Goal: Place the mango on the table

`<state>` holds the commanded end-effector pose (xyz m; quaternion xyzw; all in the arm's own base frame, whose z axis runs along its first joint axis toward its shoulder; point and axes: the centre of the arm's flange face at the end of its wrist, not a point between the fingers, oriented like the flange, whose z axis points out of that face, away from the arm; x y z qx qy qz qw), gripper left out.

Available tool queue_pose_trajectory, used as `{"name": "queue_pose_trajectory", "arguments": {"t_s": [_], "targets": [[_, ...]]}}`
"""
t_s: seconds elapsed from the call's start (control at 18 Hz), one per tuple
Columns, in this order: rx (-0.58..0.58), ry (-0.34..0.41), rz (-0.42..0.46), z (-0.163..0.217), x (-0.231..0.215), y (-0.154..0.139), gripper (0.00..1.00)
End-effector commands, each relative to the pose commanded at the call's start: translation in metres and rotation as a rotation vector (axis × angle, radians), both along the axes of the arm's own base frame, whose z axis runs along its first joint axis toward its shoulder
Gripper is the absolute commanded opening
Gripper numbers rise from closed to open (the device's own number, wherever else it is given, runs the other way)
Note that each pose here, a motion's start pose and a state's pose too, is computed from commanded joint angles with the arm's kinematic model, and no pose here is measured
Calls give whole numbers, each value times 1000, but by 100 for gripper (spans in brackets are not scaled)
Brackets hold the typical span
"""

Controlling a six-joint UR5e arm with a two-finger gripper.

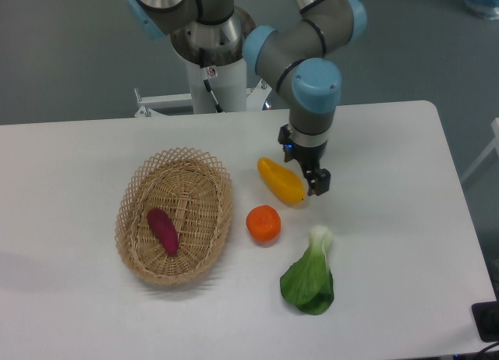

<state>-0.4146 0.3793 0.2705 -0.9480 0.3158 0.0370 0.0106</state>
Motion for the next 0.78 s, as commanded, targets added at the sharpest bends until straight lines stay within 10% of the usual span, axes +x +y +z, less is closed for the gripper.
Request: {"name": "queue_pose_trajectory", "arguments": {"t_s": [0.78], "targets": [[30,13,196,45,-98,-2,100]]}}
